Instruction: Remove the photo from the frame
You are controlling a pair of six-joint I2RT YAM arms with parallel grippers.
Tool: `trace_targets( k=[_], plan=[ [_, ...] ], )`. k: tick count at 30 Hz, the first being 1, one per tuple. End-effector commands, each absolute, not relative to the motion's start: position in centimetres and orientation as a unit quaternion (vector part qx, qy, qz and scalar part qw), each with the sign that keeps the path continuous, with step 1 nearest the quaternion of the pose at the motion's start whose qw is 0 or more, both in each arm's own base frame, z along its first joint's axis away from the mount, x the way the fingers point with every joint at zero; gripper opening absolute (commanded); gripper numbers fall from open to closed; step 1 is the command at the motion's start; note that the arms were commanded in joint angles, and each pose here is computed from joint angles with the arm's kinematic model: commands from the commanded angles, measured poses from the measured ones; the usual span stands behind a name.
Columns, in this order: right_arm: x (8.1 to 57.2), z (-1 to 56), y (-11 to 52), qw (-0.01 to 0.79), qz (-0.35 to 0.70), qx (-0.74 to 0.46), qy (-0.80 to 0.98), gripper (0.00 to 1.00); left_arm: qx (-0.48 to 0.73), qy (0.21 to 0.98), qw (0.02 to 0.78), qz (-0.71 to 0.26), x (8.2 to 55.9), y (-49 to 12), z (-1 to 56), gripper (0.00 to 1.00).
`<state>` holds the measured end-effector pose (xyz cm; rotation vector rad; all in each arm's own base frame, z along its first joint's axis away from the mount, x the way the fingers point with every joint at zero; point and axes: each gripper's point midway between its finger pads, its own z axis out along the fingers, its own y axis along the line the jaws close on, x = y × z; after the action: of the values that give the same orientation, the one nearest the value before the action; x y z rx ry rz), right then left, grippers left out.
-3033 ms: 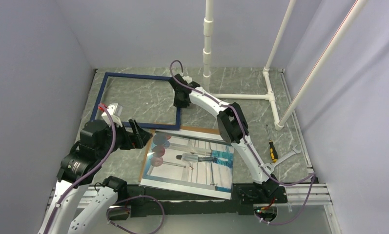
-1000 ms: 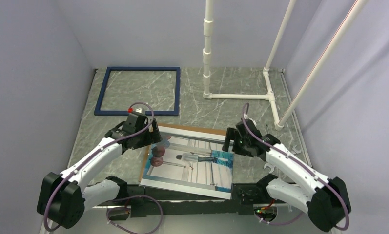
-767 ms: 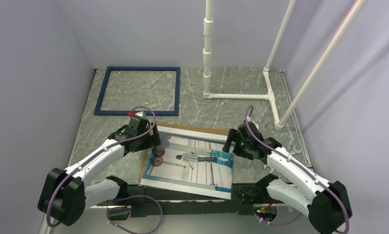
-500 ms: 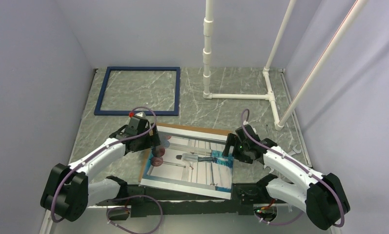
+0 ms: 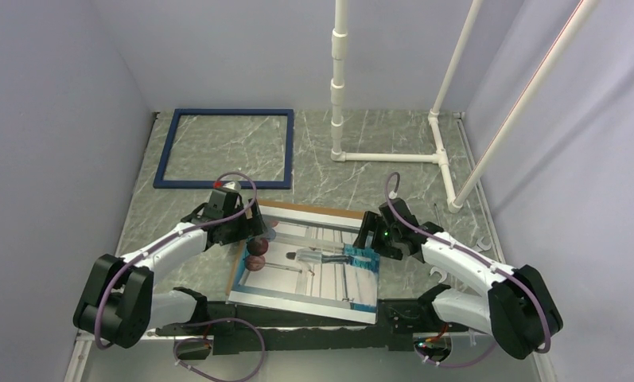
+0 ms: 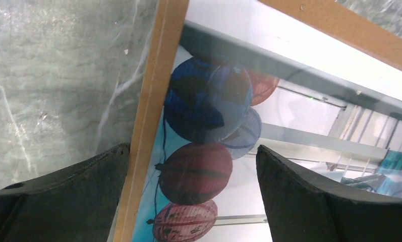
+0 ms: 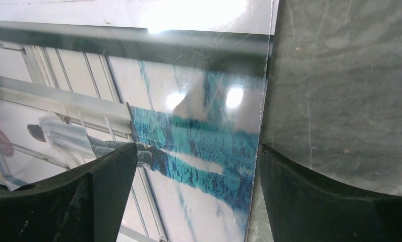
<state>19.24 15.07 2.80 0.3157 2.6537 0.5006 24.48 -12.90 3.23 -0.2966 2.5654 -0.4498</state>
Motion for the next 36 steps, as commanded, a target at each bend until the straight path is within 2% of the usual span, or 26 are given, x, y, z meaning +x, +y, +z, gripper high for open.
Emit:
trace_targets(
  k=[1, 23, 32, 36],
  plan=[
    [20.1, 2.5, 15.4, 0.213, 0.178, 0.107, 0.955, 0.89, -0.107, 0.950, 0.220, -0.195, 22.8, -13.9, 1.5, 0.99],
    [25.8, 2.7, 16.2, 0.238, 0.149, 0.062, 0.958, 0.89, -0.133, 0.939, 0.219, -0.231, 23.2, -15.1, 1.8, 1.00],
    [27.6, 2.9, 15.3, 0.248, 0.121, 0.048, 0.960, 0.89, -0.148, 0.945, 0.231, -0.179, 23.8, -13.4, 2.6, 0.99],
    [27.6, 3.6, 13.3, 0.264, 0.078, 0.060, 0.960, 0.91, -0.152, 0.944, 0.244, -0.164, 24.0, -12.7, 3.6, 1.00]
  ],
)
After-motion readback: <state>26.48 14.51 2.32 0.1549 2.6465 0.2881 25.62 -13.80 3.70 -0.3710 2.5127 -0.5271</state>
